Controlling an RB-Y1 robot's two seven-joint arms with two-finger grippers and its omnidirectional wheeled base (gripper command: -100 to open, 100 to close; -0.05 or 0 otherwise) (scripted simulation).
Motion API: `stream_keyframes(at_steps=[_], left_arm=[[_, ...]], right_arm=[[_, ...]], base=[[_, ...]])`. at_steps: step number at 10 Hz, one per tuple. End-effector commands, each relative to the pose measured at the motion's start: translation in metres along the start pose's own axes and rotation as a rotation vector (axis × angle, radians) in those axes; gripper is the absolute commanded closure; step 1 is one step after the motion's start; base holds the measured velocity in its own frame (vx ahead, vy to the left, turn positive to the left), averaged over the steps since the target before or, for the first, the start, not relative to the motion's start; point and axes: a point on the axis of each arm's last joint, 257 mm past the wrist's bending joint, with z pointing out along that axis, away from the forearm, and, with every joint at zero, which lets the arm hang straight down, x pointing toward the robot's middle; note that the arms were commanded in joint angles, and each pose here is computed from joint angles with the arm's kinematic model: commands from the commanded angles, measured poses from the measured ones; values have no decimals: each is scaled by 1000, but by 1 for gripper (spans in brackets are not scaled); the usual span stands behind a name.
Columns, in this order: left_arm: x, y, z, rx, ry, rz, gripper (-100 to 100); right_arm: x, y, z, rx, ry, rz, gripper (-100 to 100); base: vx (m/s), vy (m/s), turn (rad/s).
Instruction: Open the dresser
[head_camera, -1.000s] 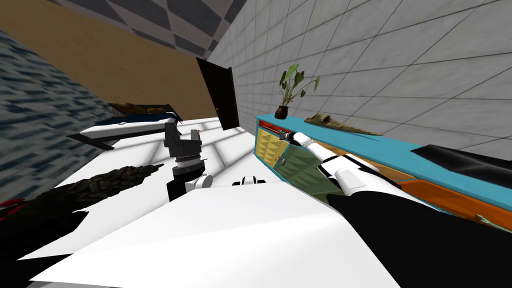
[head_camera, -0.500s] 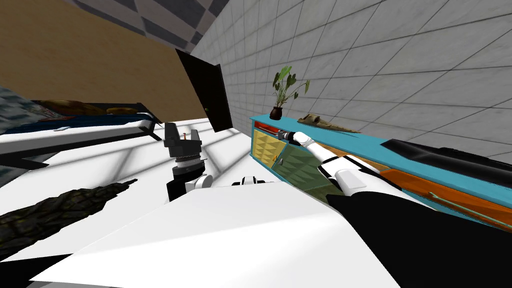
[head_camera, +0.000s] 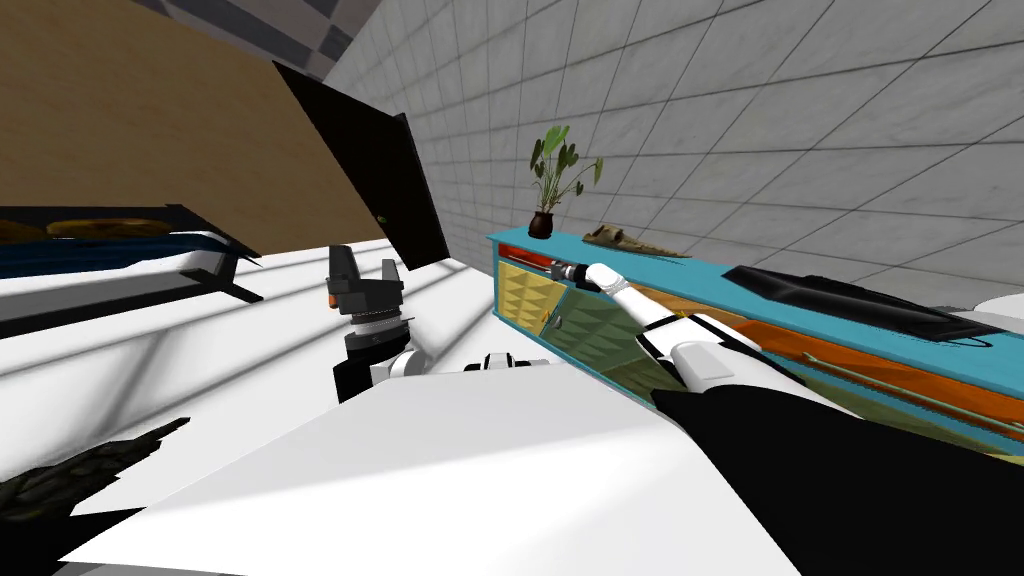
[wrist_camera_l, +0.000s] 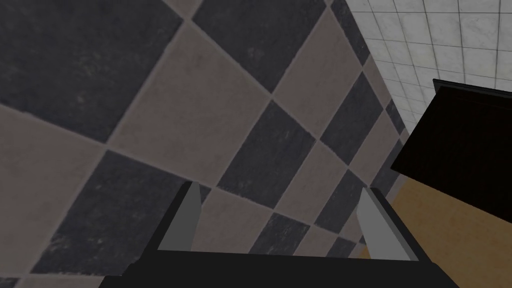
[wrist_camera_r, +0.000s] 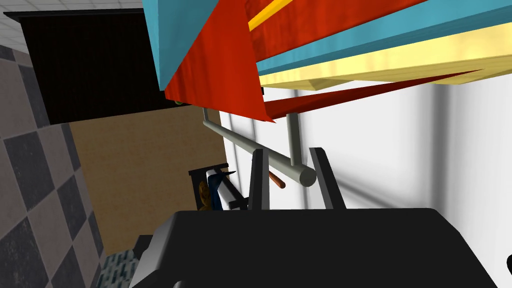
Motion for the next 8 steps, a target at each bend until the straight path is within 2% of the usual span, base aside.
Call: stream_keyframes(at_steps=[1, 3, 4, 5, 6, 8], left_arm=[[0, 0, 0, 0, 0, 0, 0], [0, 0, 0, 0, 0, 0, 0], [0, 0, 0, 0, 0, 0, 0], [0, 0, 0, 0, 0, 0, 0], [0, 0, 0, 0, 0, 0, 0], [0, 0, 0, 0, 0, 0, 0]], right_arm=[[-18, 10, -4, -15, -55, -23, 100], [-46, 6, -8, -3, -129, -55, 100], [-46, 6, -8, -3, -129, -59, 100], [-45, -4, -7, 15, -124, -57, 100], [-34, -3, -6, 11, -101, -50, 100], [-23, 1, -6, 5, -77, -38, 100]], base=[[98, 88, -181], [105, 74, -312], [93, 82, -179], [28, 32, -17], [-94, 6, 179], [-180, 11, 209]])
